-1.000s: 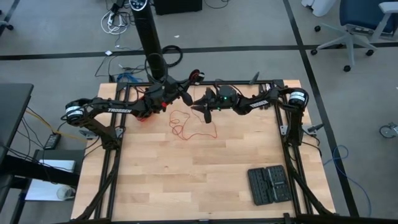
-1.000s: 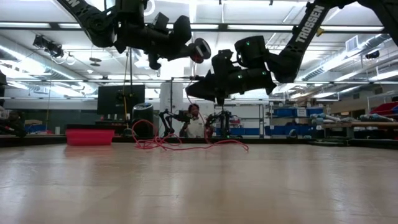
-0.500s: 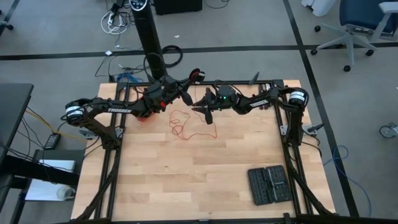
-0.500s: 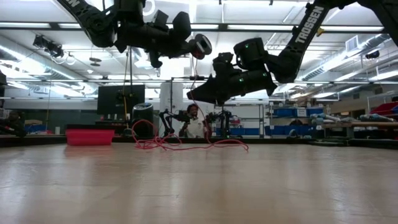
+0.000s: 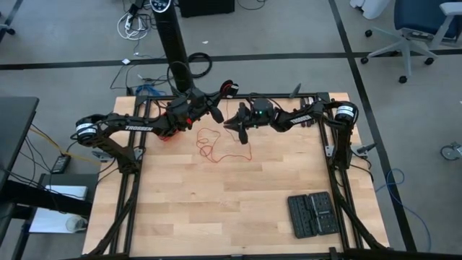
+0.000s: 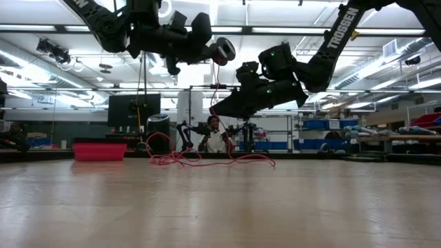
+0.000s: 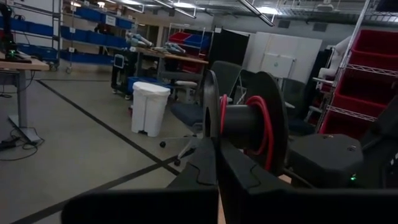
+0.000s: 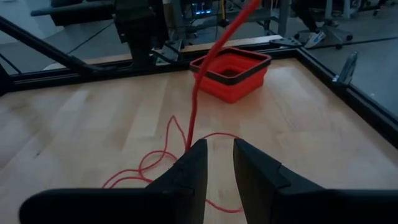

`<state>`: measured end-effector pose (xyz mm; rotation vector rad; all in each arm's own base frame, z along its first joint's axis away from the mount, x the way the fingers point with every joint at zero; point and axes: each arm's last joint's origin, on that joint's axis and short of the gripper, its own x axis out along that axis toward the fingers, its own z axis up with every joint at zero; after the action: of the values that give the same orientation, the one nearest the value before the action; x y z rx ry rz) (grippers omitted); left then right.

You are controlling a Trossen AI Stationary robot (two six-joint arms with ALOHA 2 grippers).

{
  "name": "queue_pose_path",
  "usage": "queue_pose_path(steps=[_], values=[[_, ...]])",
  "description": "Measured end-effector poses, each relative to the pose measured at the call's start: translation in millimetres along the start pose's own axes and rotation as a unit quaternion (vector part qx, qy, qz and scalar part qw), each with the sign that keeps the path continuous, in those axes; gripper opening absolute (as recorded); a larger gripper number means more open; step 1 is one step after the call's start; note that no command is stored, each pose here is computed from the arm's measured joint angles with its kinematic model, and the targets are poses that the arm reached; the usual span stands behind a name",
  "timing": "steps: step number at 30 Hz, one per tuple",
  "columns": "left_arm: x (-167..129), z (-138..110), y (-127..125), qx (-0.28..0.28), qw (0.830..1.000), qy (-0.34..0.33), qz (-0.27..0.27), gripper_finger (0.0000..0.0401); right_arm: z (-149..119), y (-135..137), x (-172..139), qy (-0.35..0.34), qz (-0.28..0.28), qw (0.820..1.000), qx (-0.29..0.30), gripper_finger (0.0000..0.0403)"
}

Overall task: Coil cords
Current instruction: Coil the wire to the spool

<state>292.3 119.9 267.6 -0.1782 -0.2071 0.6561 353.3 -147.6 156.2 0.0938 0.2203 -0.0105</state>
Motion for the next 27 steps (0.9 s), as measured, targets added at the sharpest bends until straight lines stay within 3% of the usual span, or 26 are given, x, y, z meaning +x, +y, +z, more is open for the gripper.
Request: queue_pose_path(steps=[7,14,20,27], values=[[0,0,0,0.004,1.0,0.001,-0.001,0.0,-4,-5,-3,0.02,0.026,0.999,0.007,0.0077],[0,-5,1,0.018,0.999,0.028,-0.003,0.0,-9,-36,-21,0.045,0.087,0.991,0.087,0.0079],[1,-6,3,0.025,0.999,0.034,-0.005,0.0,-9,-22,-15,0.043,0.126,0.99,0.05,0.0094],[2,-4,6,0.022,0.999,0.022,0.006,0.0,-9,-1,-1,0.05,0.07,0.996,-0.003,0.0102]])
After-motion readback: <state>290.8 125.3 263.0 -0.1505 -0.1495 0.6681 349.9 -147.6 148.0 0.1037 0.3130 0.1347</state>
